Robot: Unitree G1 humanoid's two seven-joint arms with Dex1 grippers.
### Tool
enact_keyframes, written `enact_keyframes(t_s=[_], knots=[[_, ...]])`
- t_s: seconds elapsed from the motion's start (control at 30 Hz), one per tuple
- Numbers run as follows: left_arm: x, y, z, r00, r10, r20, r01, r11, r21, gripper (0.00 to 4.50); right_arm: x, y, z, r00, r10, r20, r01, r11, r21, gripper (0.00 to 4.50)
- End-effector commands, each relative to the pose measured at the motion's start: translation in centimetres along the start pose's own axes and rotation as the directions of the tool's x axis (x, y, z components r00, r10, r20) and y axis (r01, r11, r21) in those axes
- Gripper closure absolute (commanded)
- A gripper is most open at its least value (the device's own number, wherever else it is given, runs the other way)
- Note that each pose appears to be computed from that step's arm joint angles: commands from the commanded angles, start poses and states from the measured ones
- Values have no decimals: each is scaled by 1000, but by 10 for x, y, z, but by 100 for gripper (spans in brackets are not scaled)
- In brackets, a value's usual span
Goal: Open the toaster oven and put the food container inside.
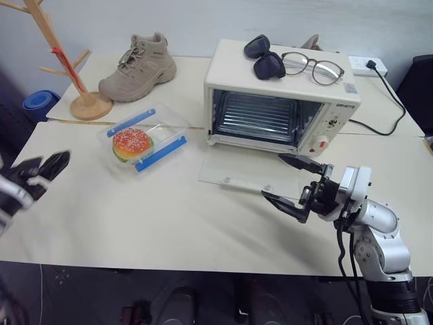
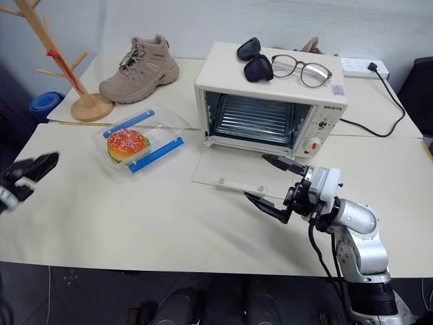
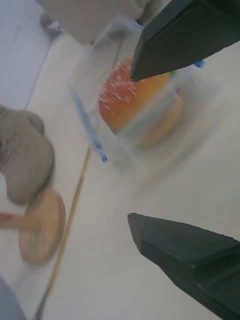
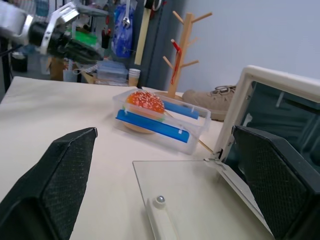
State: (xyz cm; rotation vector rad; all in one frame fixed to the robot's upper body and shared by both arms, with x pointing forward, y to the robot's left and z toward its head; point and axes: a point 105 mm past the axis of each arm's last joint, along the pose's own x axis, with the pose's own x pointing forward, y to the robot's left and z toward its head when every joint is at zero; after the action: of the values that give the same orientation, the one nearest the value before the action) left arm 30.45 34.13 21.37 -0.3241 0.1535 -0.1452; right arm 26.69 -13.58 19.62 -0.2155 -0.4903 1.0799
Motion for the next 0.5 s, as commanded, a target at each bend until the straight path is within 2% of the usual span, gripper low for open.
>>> enact_keyframes(t_s=[0.03, 0.1, 0.27, 0.4, 0.5], knots=[[23, 14, -4, 987, 83, -140, -97, 991, -96, 3, 2, 0, 8, 1000, -17, 13, 17, 999, -32, 0], [37, 20, 3, 975, 141, -171, -164, 978, -128, 3, 2, 1, 10, 999, -30, 11, 30, 999, -34, 0], [53, 23, -3, 949, 174, -261, -218, 965, -148, 3, 2, 3, 10, 998, -60, 2, 61, 998, -29, 0], [63, 20, -17, 922, 172, -347, -219, 970, -101, 3, 2, 4, 9, 996, -84, 1, 84, 996, -26, 0], [65, 28, -17, 910, 219, -351, -266, 960, -89, 3, 2, 4, 9, 996, -92, 1, 92, 995, -28, 0]])
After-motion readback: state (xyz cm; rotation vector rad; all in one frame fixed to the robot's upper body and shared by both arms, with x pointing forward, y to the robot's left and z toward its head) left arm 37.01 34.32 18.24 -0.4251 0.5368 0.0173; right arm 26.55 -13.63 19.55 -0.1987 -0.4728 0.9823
